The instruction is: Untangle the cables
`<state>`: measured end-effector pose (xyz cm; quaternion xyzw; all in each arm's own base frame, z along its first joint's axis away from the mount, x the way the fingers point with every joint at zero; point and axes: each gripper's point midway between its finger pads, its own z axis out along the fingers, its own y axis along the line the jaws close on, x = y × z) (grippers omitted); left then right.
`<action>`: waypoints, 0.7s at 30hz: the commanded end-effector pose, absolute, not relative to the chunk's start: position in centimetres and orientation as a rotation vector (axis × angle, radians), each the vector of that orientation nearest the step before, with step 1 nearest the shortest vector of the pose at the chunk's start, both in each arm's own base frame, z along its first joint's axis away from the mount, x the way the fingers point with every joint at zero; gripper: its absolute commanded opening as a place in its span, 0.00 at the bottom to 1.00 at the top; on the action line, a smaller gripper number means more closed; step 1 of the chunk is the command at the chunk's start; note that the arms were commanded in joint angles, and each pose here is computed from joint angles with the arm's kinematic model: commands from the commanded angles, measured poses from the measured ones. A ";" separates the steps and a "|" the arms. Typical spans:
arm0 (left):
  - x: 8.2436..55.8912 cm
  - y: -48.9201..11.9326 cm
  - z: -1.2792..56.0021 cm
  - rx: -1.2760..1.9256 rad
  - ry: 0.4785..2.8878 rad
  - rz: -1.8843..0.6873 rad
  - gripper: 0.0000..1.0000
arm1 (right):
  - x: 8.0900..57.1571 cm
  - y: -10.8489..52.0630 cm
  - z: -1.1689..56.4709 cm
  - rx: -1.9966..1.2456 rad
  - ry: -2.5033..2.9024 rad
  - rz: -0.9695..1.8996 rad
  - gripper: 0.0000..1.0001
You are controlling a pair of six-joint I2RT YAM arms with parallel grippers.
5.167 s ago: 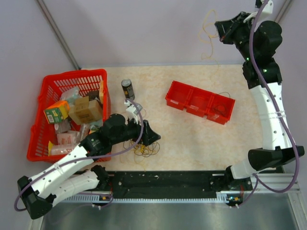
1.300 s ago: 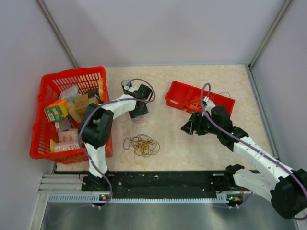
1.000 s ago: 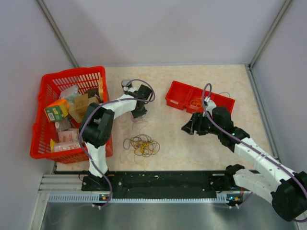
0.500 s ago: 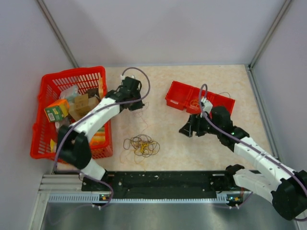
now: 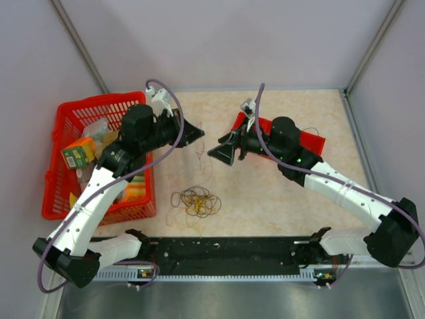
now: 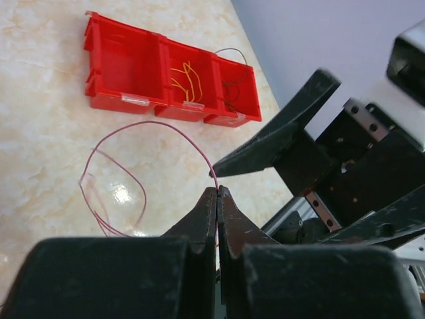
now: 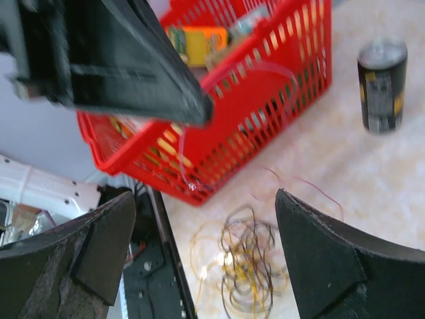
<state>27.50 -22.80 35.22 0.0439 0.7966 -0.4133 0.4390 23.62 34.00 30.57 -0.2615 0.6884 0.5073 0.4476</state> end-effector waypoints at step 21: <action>23.1 -23.2 44.5 0.212 1.759 -1.243 0.00 | 26.5 36.5 40.3 -0.466 1.513 1.043 0.00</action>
